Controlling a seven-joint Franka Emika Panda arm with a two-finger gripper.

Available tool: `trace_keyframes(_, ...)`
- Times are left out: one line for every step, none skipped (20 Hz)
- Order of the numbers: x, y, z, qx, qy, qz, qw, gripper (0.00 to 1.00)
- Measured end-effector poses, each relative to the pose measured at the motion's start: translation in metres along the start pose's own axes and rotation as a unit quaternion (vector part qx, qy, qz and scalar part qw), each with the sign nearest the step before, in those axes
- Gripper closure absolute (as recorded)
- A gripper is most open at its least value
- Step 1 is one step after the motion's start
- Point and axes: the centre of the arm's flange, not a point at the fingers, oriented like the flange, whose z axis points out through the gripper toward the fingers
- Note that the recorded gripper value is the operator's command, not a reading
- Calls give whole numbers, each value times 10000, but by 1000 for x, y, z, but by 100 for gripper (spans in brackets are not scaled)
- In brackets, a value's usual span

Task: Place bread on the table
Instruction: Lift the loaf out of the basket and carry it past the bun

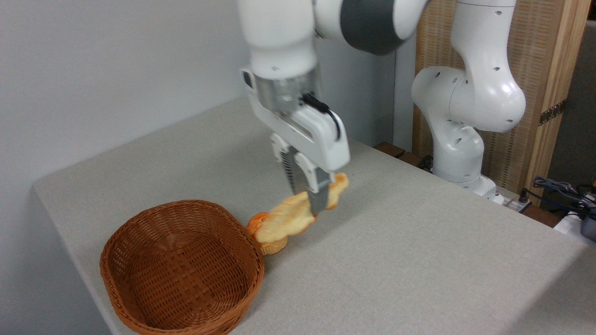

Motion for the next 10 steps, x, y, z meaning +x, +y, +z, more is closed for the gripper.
trace_keyframes(-2, 2, 7, -55, -50, 34, 10000, 0)
trace_keyframes(-1, 4, 13, -93, -87, 72, 9999, 0)
trace_keyframes(2, 7, 16, -114, -114, 111, 9998, 0)
trace_keyframes(4, 9, 18, -124, -130, 144, 9997, 0)
trace_keyframes(6, 10, 18, -124, -136, 168, 9997, 0)
trace_keyframes(7, 10, 18, -123, -138, 179, 9997, 0)
trace_keyframes(7, 10, 18, -123, -139, 181, 9997, 0)
trace_keyframes(7, 10, 18, -123, -139, 180, 9997, 0)
trace_keyframes(7, 10, 18, -123, -140, 179, 9997, 0)
trace_keyframes(7, 10, 18, -124, -140, 179, 9997, 0)
